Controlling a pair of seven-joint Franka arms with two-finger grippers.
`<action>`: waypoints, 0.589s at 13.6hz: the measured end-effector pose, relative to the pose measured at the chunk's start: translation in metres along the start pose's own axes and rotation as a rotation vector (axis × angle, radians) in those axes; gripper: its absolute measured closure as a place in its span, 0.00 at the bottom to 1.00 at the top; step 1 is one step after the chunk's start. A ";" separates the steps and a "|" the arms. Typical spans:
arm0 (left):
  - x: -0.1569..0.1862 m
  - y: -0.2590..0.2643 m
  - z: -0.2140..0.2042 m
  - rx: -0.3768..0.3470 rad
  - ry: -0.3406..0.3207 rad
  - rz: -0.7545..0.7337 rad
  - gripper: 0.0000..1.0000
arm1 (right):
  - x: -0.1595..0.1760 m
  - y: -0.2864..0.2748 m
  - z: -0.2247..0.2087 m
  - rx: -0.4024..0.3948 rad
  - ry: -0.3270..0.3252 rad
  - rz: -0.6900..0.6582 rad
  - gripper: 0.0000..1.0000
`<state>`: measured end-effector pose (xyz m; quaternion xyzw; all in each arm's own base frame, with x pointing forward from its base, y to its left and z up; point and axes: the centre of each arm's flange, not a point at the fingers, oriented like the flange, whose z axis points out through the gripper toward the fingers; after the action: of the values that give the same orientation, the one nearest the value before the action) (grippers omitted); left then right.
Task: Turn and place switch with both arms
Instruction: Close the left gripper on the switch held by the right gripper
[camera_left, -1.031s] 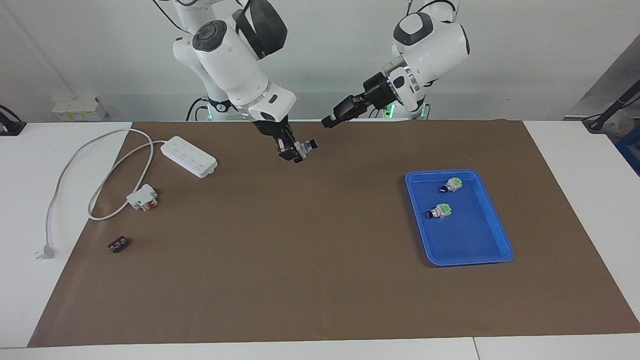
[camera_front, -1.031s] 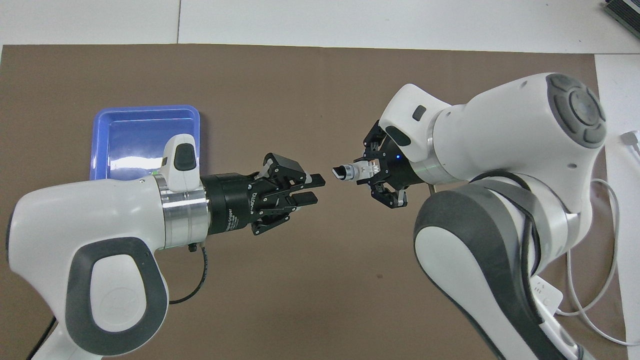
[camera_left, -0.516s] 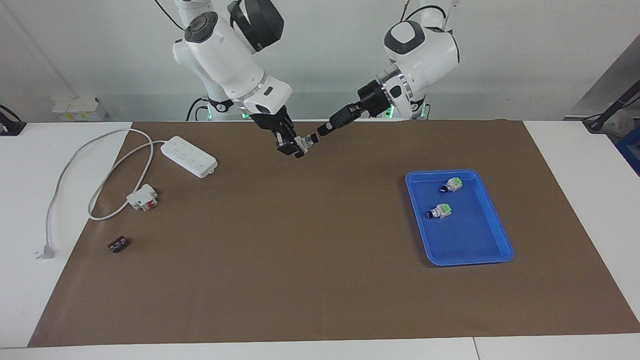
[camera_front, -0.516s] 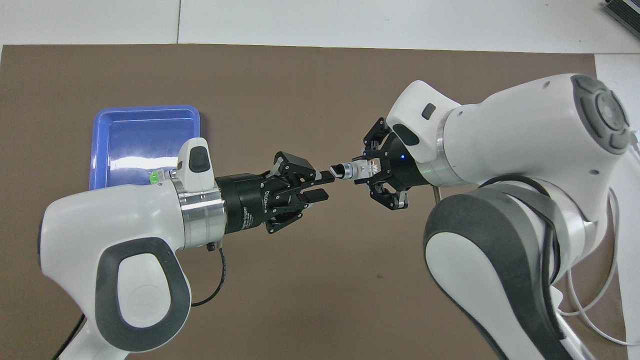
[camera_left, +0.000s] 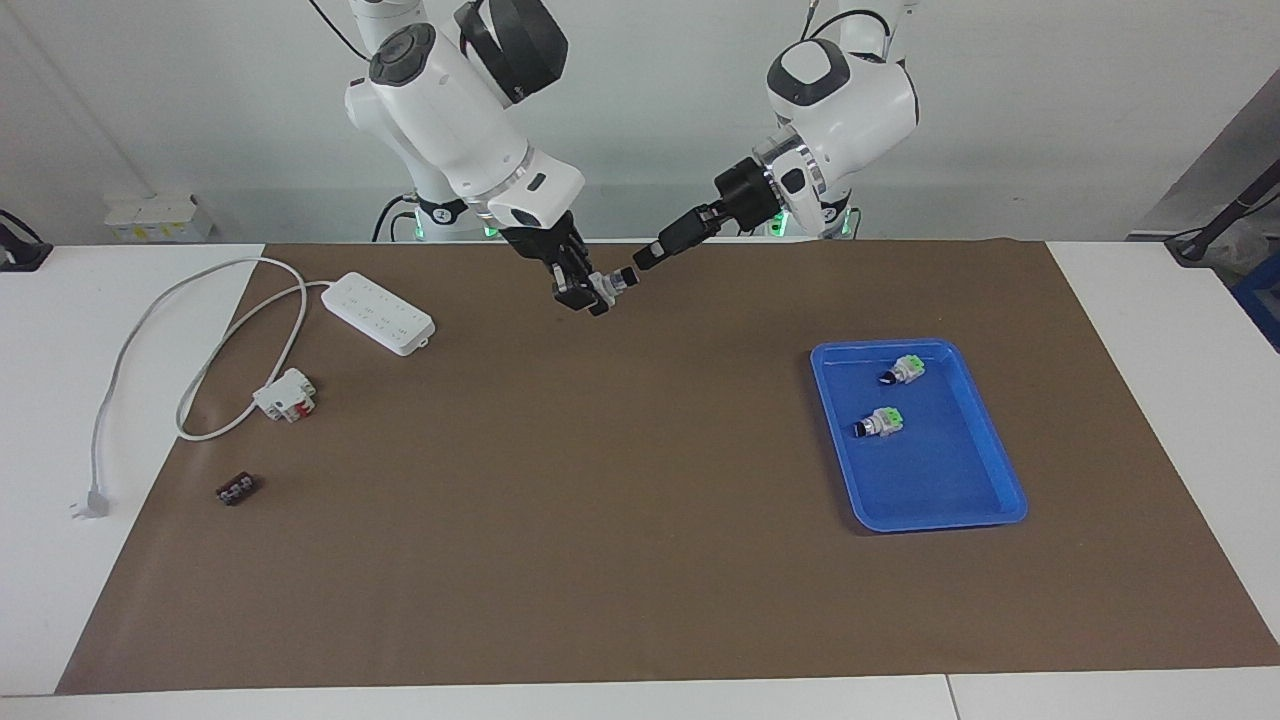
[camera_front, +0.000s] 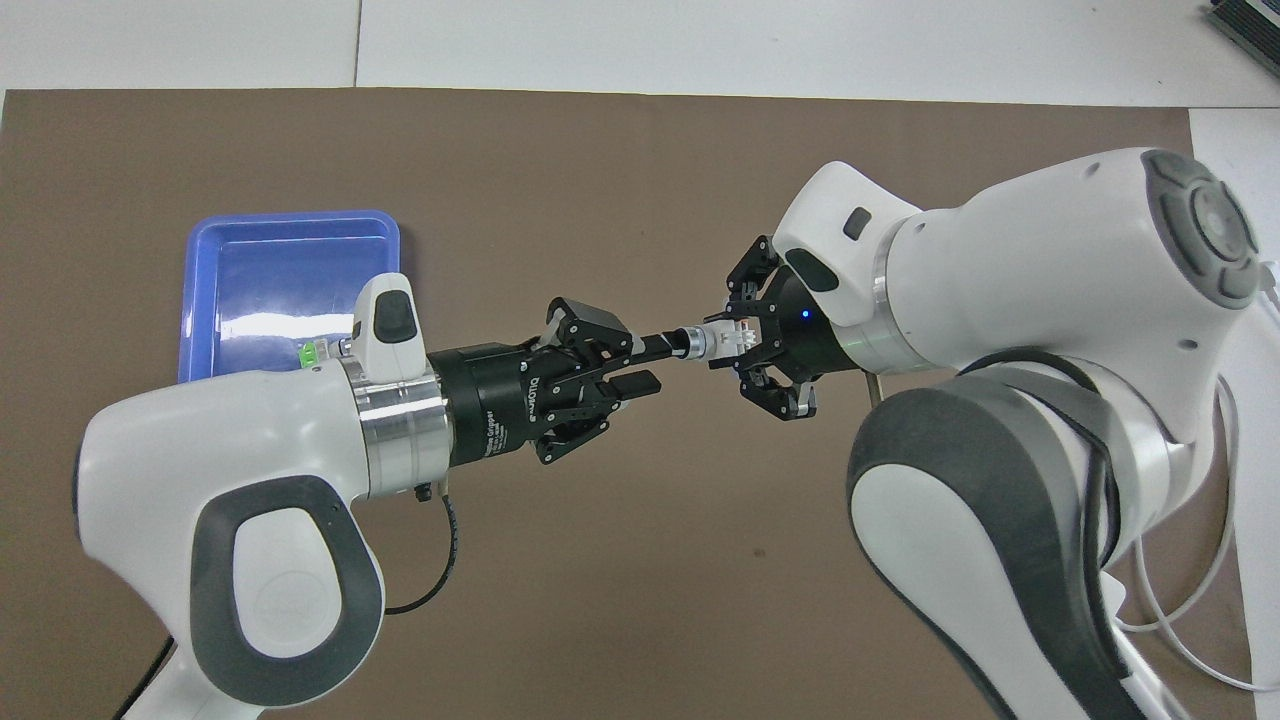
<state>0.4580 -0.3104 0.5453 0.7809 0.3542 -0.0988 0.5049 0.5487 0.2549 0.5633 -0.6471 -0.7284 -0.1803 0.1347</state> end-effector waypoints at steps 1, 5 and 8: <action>-0.002 0.000 0.003 -0.003 0.006 0.004 0.65 | 0.000 0.000 0.000 0.000 0.000 -0.002 0.67; -0.010 -0.002 0.010 -0.007 0.014 0.014 0.67 | -0.003 0.001 0.000 0.001 -0.001 -0.004 0.67; -0.011 -0.002 0.011 -0.007 0.014 0.015 0.67 | -0.003 0.001 0.000 0.001 -0.002 -0.004 0.67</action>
<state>0.4508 -0.3240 0.5446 0.7825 0.3522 -0.0885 0.5058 0.5497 0.2521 0.5621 -0.6458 -0.7298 -0.1798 0.1340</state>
